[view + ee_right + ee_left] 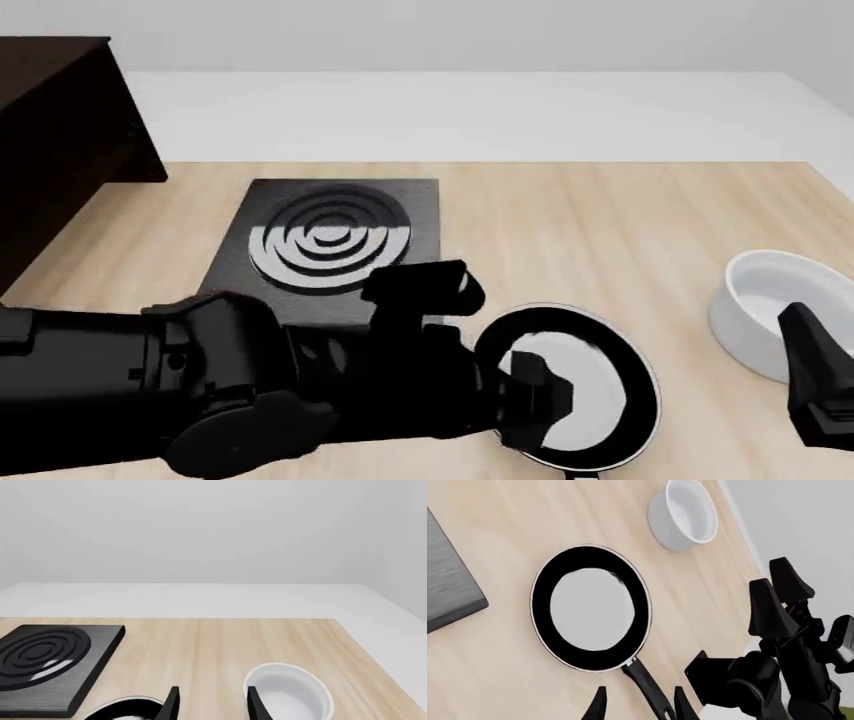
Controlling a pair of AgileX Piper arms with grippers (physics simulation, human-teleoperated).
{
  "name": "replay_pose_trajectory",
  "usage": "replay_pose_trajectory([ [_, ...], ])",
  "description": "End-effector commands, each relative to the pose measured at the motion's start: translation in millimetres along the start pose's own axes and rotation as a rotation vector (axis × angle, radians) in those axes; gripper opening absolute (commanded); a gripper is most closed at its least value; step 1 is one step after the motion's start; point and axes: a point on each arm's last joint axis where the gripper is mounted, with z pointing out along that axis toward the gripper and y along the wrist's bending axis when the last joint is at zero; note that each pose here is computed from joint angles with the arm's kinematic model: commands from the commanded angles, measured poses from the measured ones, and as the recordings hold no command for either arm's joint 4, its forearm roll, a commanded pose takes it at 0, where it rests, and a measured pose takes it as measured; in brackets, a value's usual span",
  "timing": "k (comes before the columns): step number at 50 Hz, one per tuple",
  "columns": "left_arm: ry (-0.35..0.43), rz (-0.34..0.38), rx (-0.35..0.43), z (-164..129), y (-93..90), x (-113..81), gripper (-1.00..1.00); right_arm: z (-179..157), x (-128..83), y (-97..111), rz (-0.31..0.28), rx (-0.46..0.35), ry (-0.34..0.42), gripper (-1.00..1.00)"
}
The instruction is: Put the frying pan under the cabinet shelf.
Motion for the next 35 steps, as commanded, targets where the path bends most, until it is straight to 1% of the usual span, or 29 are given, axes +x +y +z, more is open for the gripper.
replay_pose_trajectory([
  [1,0.022,-0.026,0.013,13,1.5,14.8,1.0,0,0,0,0.0,0.0,0.0,1.0],
  [4,0.02,-0.017,0.01,16,2.3,13.6,1.0,0,0,0,0.0,0.0,0.0,1.0],
  [7,0.026,-0.032,0.013,19,3.8,18.9,1.0,0,0,0,0.0,0.0,0.0,1.0],
  [11,0.026,-0.018,0.019,22,2.2,19.6,1.0,0,0,0,0.0,0.0,0.0,1.0],
  [12,0.034,-0.034,0.029,23,1.9,25.9,1.0,0,0,0,0.0,0.0,0.0,1.0],
  [15,0.032,-0.027,0.027,25,2.3,25.0,1.0,0,0,0,-0.001,0.0,0.0,1.0],
  [16,0.037,-0.036,0.032,26,2.4,29.1,1.0,0,0,0,0.0,0.0,0.0,1.0],
  [17,0.033,-0.029,0.032,26,2.0,26.9,1.0,0,0,0,0.0,0.0,0.0,1.0],
  [23,0.034,-0.043,0.047,30,1.8,32.6,1.0,0,0,0,0.0,0.0,0.0,1.0],
  [24,0.036,-0.057,0.056,29,1.2,35.8,1.0,0,0,0,0.0,-0.001,0.0,1.0],
  [25,0.034,-0.053,0.067,27,-1.3,36.0,1.0,0,0,0,0.0,-0.001,0.0,1.0],
  [27,0.032,-0.059,0.065,29,-0.3,35.9,1.0,0,0,0,0.0,0.0,0.0,1.0],
  [28,0.03,-0.05,0.064,30,-0.9,34.4,1.0,0,0,0,0.0,0.0,0.0,1.0],
  [29,0.033,-0.061,0.068,31,-0.4,37.2,1.0,0,0,0,0.0,0.0,0.0,1.0],
  [34,0.037,-0.057,0.078,33,-2.1,40.7,1.0,0,0,0,0.0,0.0,0.0,1.0],
  [35,0.042,-0.071,0.085,33,-1.6,45.4,1.0,0,0,0,0.0,0.0,0.0,1.0],
])
